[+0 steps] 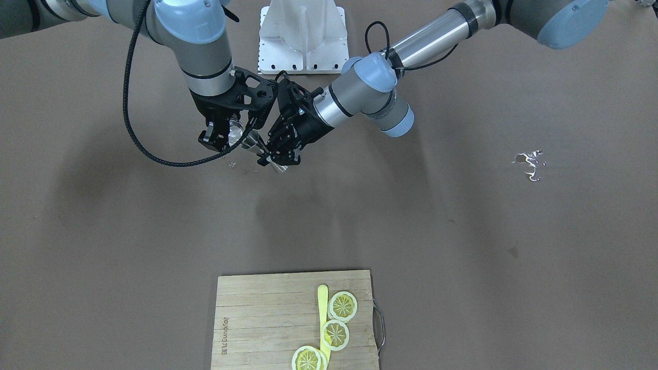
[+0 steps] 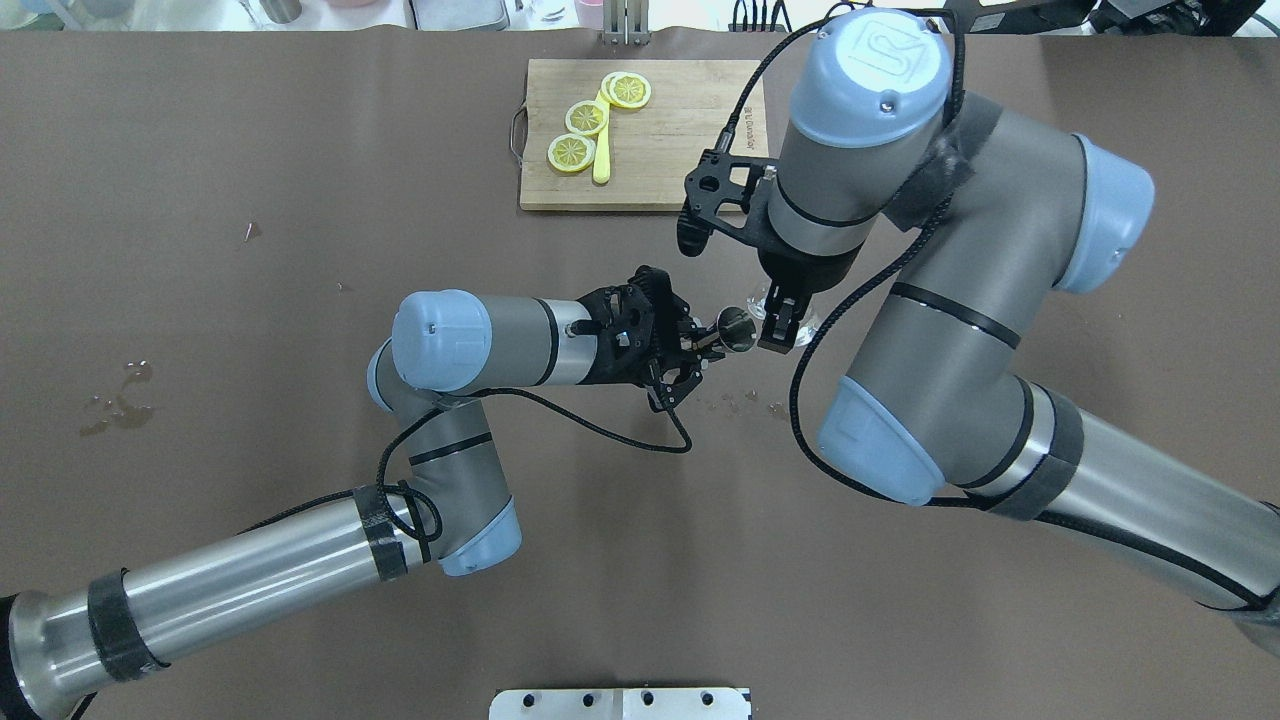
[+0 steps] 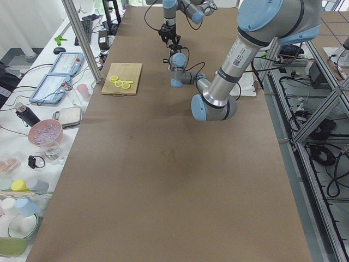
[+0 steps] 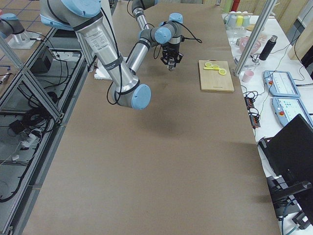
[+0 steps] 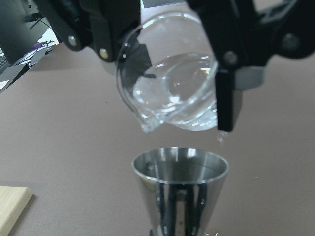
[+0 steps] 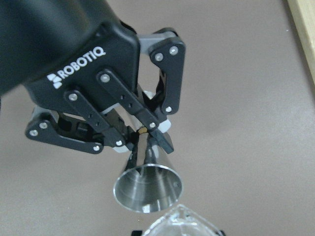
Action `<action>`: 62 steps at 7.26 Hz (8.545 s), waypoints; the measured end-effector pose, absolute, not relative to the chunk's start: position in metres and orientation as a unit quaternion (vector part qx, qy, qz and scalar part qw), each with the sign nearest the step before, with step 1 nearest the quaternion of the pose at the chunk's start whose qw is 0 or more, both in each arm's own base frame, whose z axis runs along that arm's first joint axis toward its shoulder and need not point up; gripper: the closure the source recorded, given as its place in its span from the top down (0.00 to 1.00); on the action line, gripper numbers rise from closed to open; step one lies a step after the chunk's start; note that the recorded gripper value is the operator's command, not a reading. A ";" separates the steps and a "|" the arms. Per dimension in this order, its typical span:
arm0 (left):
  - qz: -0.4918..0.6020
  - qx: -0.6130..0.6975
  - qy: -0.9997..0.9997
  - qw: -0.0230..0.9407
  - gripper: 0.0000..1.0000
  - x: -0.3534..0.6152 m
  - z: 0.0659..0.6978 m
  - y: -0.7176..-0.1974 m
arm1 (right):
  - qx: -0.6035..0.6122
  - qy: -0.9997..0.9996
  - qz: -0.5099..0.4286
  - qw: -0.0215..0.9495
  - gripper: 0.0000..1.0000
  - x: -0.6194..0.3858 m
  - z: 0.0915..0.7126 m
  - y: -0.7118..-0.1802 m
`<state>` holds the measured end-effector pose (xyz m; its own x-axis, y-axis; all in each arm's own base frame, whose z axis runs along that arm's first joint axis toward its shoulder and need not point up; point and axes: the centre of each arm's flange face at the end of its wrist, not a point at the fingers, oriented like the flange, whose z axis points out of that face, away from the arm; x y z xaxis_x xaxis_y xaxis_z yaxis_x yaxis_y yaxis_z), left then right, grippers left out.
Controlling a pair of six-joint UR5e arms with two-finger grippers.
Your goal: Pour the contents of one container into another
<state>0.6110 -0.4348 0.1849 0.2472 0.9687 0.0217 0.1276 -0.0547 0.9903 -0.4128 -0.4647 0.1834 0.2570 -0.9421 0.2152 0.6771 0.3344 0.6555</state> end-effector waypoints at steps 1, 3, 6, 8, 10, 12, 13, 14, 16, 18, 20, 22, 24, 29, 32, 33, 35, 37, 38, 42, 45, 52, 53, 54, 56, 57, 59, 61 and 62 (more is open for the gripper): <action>0.409 0.601 0.458 0.512 0.00 0.611 0.184 -0.434 | 0.240 -0.300 -0.523 0.761 0.00 -0.391 0.194 -0.462; 0.405 0.606 0.459 0.507 0.00 0.608 0.184 -0.435 | 0.265 -0.305 -0.492 0.771 0.00 -0.340 0.227 -0.457; 0.385 0.619 0.470 0.498 0.00 0.595 0.179 -0.434 | 0.299 -0.316 -0.452 0.779 0.00 -0.275 0.308 -0.443; 0.364 0.632 0.467 0.500 0.00 0.577 0.181 -0.431 | 0.320 -0.335 -0.413 0.784 0.00 -0.250 0.364 -0.437; 0.332 0.642 0.465 0.511 0.00 0.552 0.189 -0.426 | 0.344 -0.359 -0.365 0.787 0.00 -0.235 0.424 -0.440; 0.299 0.657 0.452 0.523 0.00 0.523 0.200 -0.420 | 0.368 -0.387 -0.320 0.782 0.00 -0.224 0.480 -0.438; 0.279 0.667 0.441 0.532 0.00 0.506 0.208 -0.417 | 0.376 -0.400 -0.302 0.780 0.00 -0.218 0.500 -0.435; 0.255 0.671 0.434 0.544 0.00 0.488 0.218 -0.413 | 0.378 -0.410 -0.285 0.780 0.00 -0.213 0.518 -0.429; 0.190 0.673 0.417 0.580 0.00 0.446 0.247 -0.404 | 0.391 -0.424 -0.265 0.773 0.00 -0.202 0.561 -0.421; 0.116 0.672 0.392 0.617 0.00 0.414 0.275 -0.402 | 0.399 -0.430 -0.255 0.769 0.00 -0.193 0.597 -0.414; 0.024 0.667 0.363 0.650 0.00 0.391 0.302 -0.408 | 0.400 -0.429 -0.254 0.769 0.00 -0.191 0.618 -0.413; -0.073 0.648 0.340 0.677 0.00 0.376 0.326 -0.414 | 0.399 -0.426 -0.258 0.770 0.00 -0.192 0.627 -0.413; -0.142 0.624 0.314 0.701 0.00 0.371 0.345 -0.421 | 0.403 -0.423 -0.259 0.769 0.00 -0.194 0.643 -0.416; -0.259 0.580 0.284 0.718 0.00 0.348 0.425 -0.420 | 0.412 -0.424 -0.262 0.763 0.00 -0.198 0.657 -0.421; -0.305 0.543 0.258 0.739 0.00 0.356 0.464 -0.432 | 0.415 -0.423 -0.261 0.762 0.00 -0.197 0.654 -0.422; -0.316 0.534 0.245 0.745 0.00 0.358 0.471 -0.436 | 0.415 -0.422 -0.260 0.763 0.00 -0.197 0.655 -0.422; -0.336 0.519 0.227 0.752 0.00 0.370 0.475 -0.446 | 0.416 -0.419 -0.256 0.765 0.06 -0.197 0.656 -0.423; -0.356 0.510 0.216 0.753 0.00 0.394 0.484 -0.465 | 0.418 -0.419 -0.255 0.765 1.00 -0.196 0.657 -0.422; -0.362 0.509 0.211 0.752 0.00 0.402 0.490 -0.471 | 0.420 -0.419 -0.256 0.763 1.00 -0.195 0.659 -0.421; -0.381 0.502 0.206 0.749 0.00 0.414 0.511 -0.479 | 0.422 -0.419 -0.257 0.761 1.00 -0.193 0.664 -0.418; -0.385 0.500 0.202 0.749 0.14 0.423 0.515 -0.484 | 0.414 -0.425 -0.257 0.763 1.00 -0.176 0.670 -0.408; -0.381 0.501 0.194 0.753 0.97 0.432 0.523 -0.485 | 0.262 -0.493 -0.180 0.810 1.00 -0.051 0.710 -0.385; -0.381 0.502 0.193 0.752 0.98 0.433 0.522 -0.485 | 0.235 -0.492 -0.158 0.823 1.00 -0.041 0.720 -0.382; -0.380 0.503 0.193 0.752 0.98 0.433 0.520 -0.485 | 0.216 -0.489 -0.132 0.835 1.00 -0.028 0.726 -0.382; -0.379 0.504 0.192 0.752 0.98 0.433 0.517 -0.485 | 0.177 -0.482 -0.077 0.854 1.00 -0.003 0.719 -0.379; -0.379 0.504 0.191 0.752 0.98 0.433 0.516 -0.486 | 0.150 -0.477 -0.047 0.865 1.00 0.007 0.705 -0.382; -0.375 0.504 0.182 0.756 0.98 0.430 0.514 -0.487 | 0.083 -0.456 0.017 0.886 1.00 0.025 0.667 -0.377; -0.372 0.505 0.179 0.758 0.98 0.425 0.506 -0.487 | 0.029 -0.419 0.052 0.906 1.00 0.041 0.645 -0.366; -0.371 0.505 0.179 0.759 0.98 0.422 0.502 -0.487 | 0.026 -0.397 0.033 0.917 1.00 0.049 0.644 -0.364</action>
<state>0.4224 -0.4867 0.5024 0.6610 -0.3824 -0.6456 0.7432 0.2150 0.6336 0.0491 -0.3642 0.6443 0.6827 0.0393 0.7296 -0.0800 0.9966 0.0211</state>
